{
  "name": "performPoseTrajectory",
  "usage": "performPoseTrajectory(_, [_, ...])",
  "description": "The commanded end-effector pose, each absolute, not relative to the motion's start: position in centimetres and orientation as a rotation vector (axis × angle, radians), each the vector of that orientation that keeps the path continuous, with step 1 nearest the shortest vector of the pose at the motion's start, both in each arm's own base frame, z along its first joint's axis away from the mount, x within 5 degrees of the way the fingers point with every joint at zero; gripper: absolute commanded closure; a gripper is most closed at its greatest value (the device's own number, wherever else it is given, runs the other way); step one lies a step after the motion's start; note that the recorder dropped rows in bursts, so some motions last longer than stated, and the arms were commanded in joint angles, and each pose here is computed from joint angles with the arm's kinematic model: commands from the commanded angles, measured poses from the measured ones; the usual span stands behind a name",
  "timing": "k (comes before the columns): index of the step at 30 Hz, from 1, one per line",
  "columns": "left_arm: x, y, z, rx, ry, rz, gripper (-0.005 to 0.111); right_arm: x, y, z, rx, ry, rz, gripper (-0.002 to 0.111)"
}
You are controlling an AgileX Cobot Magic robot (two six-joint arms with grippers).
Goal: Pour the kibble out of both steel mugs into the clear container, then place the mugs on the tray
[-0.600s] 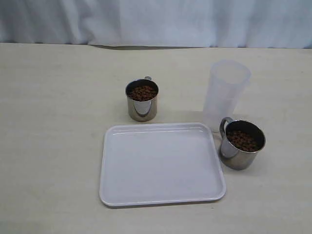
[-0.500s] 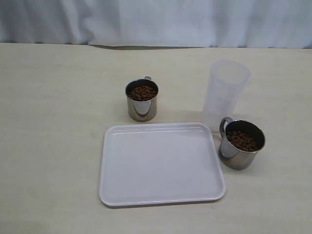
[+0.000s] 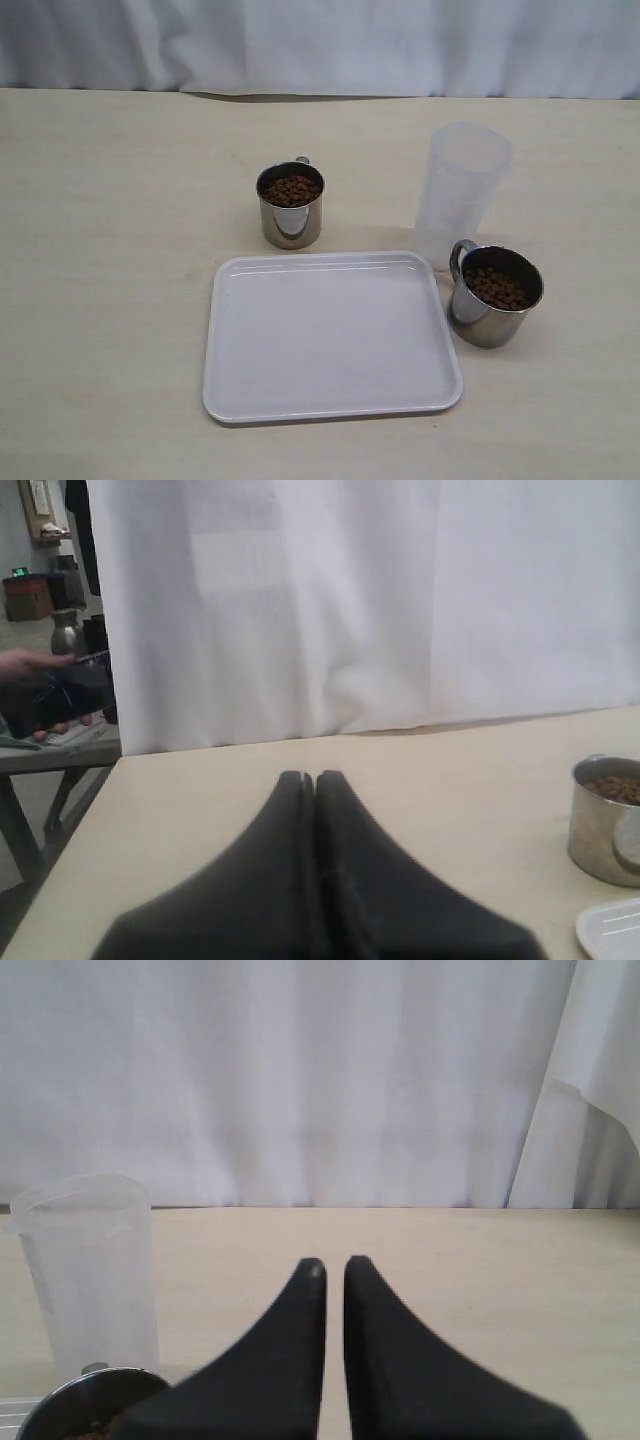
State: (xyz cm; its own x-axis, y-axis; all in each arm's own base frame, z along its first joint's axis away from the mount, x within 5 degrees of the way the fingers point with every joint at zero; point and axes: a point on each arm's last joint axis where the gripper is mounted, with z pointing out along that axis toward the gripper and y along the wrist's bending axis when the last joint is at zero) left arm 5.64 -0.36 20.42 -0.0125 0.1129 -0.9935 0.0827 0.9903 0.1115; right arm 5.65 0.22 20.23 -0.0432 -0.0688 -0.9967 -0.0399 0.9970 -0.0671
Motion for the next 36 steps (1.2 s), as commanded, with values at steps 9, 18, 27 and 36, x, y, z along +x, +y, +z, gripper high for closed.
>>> performPoseTrajectory(9, [5.6, -0.4, 20.4, 0.206, 1.567, 0.066, 0.107, 5.6, 0.2, 20.1, -0.084, 1.613, -0.018, 0.103])
performPoseTrajectory(18, [5.6, -0.6, 21.0, 0.106, 1.513, -0.066, 0.107, 5.6, 0.2, 20.1, -0.084, 1.613, -0.018, 0.103])
performPoseTrajectory(27, [5.6, -0.6, 20.9, 0.076, 1.529, -0.098, 0.107, 5.6, 0.2, 20.1, -0.084, 1.613, -0.018, 0.103])
performPoseTrajectory(36, [5.5, -0.6, 21.8, -0.021, 1.433, -0.213, 0.107, 5.6, 0.2, 20.1, -0.084, 1.613, -0.018, 0.103])
